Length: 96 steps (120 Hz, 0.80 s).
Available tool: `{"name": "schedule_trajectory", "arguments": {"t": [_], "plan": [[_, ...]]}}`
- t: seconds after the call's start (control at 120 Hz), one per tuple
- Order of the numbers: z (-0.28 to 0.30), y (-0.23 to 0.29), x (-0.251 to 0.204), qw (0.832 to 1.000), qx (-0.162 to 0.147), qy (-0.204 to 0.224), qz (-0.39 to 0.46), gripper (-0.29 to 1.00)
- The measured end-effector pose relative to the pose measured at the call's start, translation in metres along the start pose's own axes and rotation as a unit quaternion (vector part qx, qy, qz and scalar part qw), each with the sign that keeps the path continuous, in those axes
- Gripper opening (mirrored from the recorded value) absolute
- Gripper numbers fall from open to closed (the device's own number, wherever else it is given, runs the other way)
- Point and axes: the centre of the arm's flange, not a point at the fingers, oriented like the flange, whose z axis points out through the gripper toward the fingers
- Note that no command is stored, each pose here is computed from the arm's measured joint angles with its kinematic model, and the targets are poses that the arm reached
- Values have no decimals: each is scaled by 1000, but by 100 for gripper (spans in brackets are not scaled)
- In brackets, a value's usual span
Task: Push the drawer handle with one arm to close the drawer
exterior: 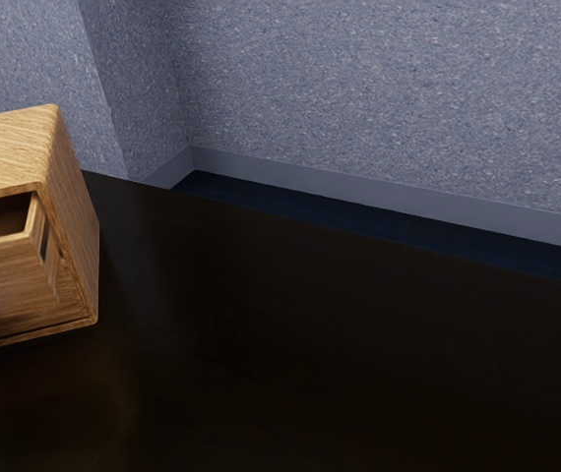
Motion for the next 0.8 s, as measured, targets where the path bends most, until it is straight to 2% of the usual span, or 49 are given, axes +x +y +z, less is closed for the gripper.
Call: {"name": "schedule_trajectory", "arguments": {"t": [0.267,0.8], "plan": [[-7,10,20,999,-13,30,9,-7],[-13,43,74,997,-9,64,34,-7]]}}
